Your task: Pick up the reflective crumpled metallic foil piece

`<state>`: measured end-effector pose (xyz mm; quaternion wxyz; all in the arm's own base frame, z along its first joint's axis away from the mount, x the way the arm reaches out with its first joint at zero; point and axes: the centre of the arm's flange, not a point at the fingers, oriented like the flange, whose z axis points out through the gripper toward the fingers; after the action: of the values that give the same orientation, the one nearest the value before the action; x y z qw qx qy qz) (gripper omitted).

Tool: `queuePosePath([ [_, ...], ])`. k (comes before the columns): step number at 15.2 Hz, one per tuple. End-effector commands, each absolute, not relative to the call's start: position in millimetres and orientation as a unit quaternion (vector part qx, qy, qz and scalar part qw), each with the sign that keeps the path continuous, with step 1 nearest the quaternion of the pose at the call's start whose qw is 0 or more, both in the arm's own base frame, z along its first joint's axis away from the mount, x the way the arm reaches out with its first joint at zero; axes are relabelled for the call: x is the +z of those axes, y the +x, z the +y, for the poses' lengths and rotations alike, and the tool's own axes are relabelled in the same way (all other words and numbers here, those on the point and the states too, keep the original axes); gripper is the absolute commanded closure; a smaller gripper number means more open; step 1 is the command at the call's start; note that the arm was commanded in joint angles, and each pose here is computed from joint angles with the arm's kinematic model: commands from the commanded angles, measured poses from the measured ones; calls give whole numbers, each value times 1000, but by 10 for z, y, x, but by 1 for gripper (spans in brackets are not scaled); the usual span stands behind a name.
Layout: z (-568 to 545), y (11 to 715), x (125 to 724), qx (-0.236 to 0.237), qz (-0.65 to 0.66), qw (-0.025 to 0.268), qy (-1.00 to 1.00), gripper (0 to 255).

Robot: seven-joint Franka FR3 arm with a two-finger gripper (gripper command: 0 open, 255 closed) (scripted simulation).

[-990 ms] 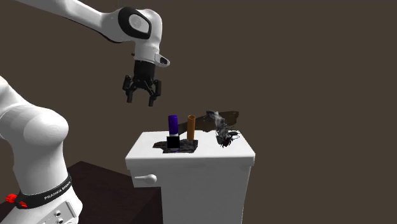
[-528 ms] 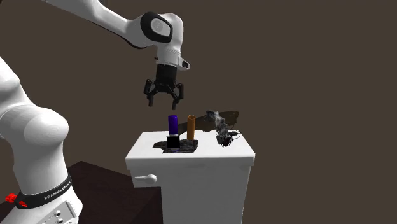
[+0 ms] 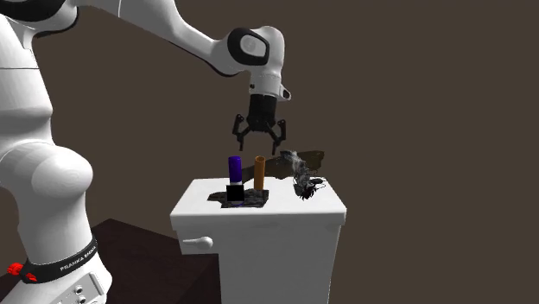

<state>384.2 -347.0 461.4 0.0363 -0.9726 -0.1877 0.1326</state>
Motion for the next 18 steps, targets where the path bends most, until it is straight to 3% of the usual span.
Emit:
queuePosePath([
  [1,-3665,3974,4546,132,-206,35,-969,0],
  [7,-4292,4384,4391,130,-254,32,-958,0],
  [17,-4319,4404,3984,129,-256,32,-957,0],
  [18,-4319,4407,3986,129,-256,32,-957,255],
])
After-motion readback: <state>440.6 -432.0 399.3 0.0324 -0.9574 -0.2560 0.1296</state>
